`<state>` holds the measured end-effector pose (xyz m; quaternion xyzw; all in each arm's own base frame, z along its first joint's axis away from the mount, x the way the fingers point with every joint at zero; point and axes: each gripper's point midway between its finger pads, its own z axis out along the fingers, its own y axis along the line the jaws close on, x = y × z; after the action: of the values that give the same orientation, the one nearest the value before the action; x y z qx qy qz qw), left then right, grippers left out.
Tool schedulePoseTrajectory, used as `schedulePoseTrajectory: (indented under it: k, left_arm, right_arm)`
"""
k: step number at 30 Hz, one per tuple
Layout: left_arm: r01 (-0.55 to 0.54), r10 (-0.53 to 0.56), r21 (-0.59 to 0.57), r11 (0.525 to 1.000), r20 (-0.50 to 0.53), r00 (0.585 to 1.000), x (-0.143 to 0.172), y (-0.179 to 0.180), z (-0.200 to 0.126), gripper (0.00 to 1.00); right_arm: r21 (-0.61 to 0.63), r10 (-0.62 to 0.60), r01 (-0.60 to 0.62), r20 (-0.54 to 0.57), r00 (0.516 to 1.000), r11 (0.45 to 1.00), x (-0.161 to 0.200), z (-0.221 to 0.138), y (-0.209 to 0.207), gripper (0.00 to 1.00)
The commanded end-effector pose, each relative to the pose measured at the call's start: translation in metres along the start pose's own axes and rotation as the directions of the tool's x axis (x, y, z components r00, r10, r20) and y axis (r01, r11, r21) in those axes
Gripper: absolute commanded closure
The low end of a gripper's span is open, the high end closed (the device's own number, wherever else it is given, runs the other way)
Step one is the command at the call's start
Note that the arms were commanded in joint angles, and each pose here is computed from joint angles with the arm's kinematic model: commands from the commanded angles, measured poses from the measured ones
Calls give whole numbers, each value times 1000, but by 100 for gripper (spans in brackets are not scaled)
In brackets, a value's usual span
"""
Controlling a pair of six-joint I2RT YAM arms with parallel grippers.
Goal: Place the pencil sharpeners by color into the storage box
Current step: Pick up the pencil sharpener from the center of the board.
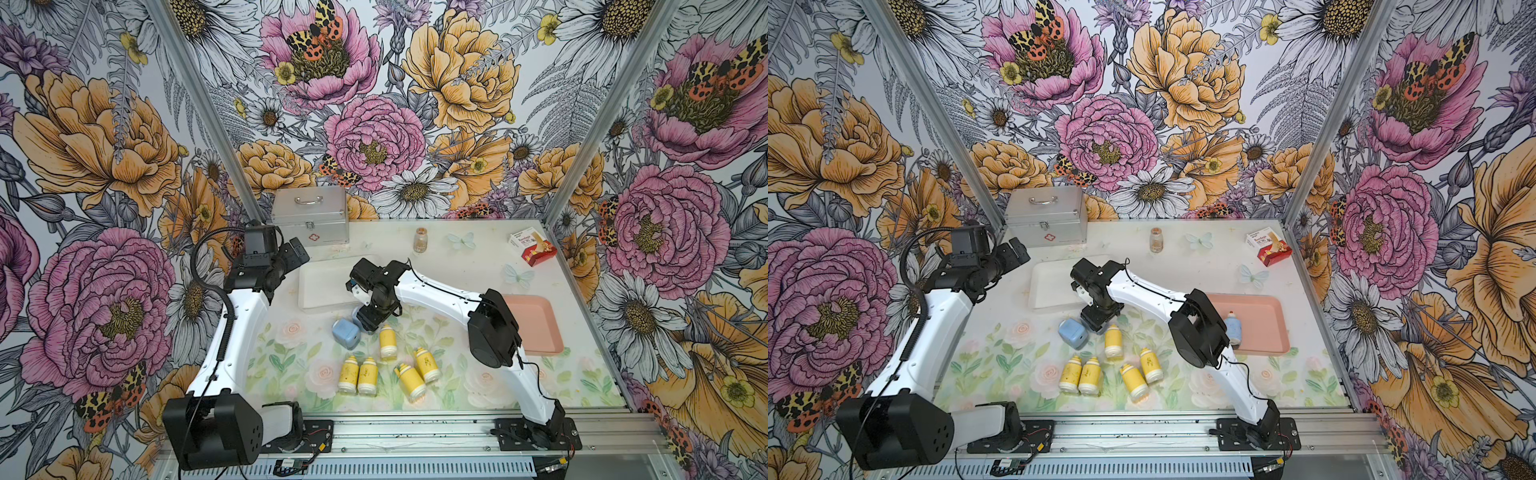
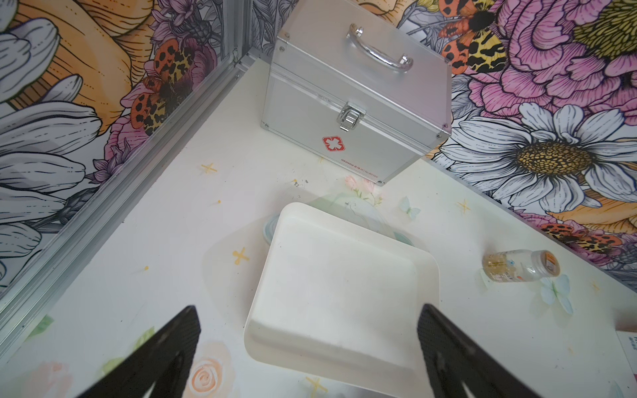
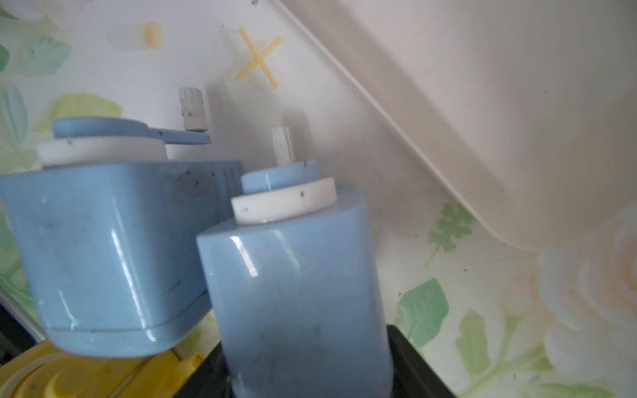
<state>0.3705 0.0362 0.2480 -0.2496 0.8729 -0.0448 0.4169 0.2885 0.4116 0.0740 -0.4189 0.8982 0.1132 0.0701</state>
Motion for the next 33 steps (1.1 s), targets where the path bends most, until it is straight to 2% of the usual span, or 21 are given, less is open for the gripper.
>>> schedulePoseTrajectory:
  k: [1,13,22,25,33]
  left_arm:
    - [20,-19,7,1000,-11,1000,0,2,1,1]
    - [24,-24,4,1000,-13,1000,0,3,1,2]
    - [25,-25,5,1000,-18,1000,1,3,3,1]
    - [26,-26,5,1000,-17,1000,1,3,2,1]
    - [26,-26,4,1000,-17,1000,0,3,2,1]
  right_arm:
    - [-11,1,-1,19,1000,1000,-8,-4,4,34]
    - [-44,-20,22,49,999,999,-22,-6,10,32]
    - [-53,-18,19,28,999,998,-21,4,10,32]
    - [-51,-11,13,24,1000,999,-22,7,9,34]
    - [-45,-2,4,35,999,999,-25,4,8,56]
